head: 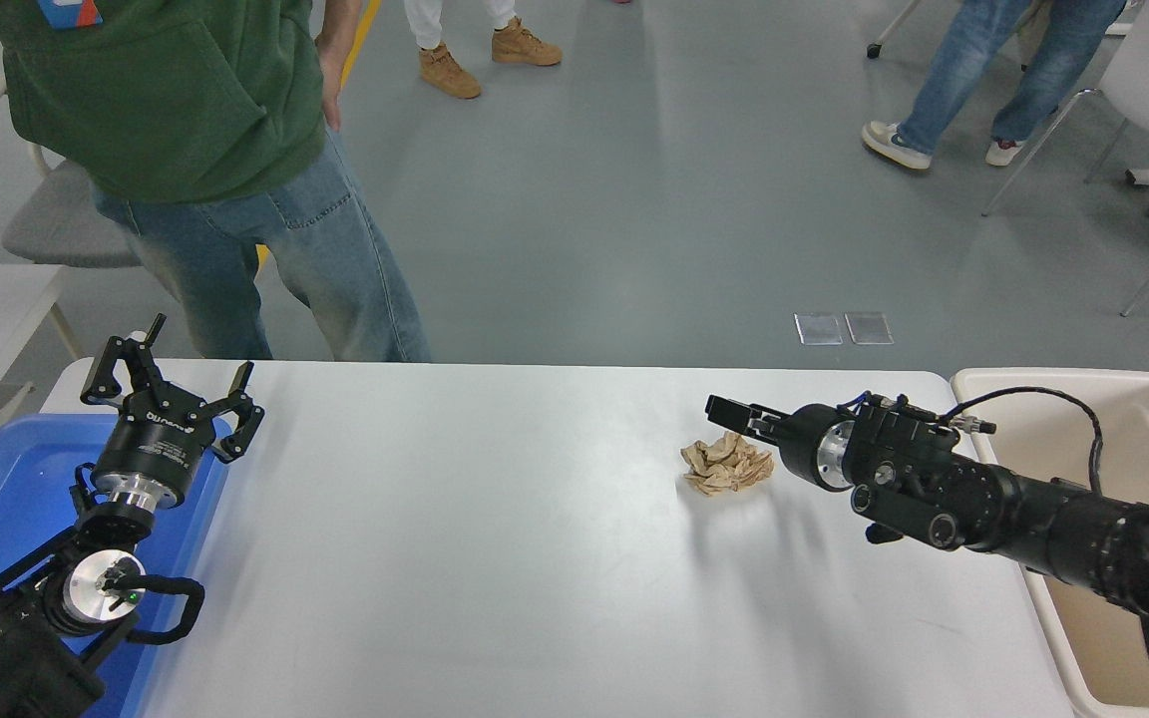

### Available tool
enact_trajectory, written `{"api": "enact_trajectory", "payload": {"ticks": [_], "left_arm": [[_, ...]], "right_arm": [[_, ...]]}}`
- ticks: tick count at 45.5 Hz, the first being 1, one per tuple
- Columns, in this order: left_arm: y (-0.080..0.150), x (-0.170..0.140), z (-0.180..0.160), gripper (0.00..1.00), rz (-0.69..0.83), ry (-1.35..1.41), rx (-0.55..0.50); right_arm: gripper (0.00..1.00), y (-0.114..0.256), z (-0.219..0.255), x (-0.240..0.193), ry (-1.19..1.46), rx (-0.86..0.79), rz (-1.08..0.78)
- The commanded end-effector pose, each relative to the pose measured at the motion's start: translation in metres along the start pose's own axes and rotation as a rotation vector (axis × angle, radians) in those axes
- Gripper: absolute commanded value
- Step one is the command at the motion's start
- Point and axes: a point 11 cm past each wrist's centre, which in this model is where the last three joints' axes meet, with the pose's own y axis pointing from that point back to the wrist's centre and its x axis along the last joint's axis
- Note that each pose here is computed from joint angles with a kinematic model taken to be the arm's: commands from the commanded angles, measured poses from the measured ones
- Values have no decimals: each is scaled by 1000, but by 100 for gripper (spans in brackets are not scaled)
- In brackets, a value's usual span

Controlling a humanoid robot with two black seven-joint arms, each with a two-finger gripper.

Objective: Clean the table surface

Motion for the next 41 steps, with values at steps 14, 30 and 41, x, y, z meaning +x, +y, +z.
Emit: {"api": "enact_trajectory", "payload": {"ticks": [14, 30, 41], "left_arm": [[0, 0, 0, 99, -1, 1, 0], [0, 0, 0, 99, 0, 0, 0], [0, 0, 0, 99, 1, 1, -1]], "right_arm": [[100, 0, -5, -30, 120, 44, 151], [100, 8, -5, -44, 209, 91, 216], [100, 16, 27, -51, 237, 18, 255]]}}
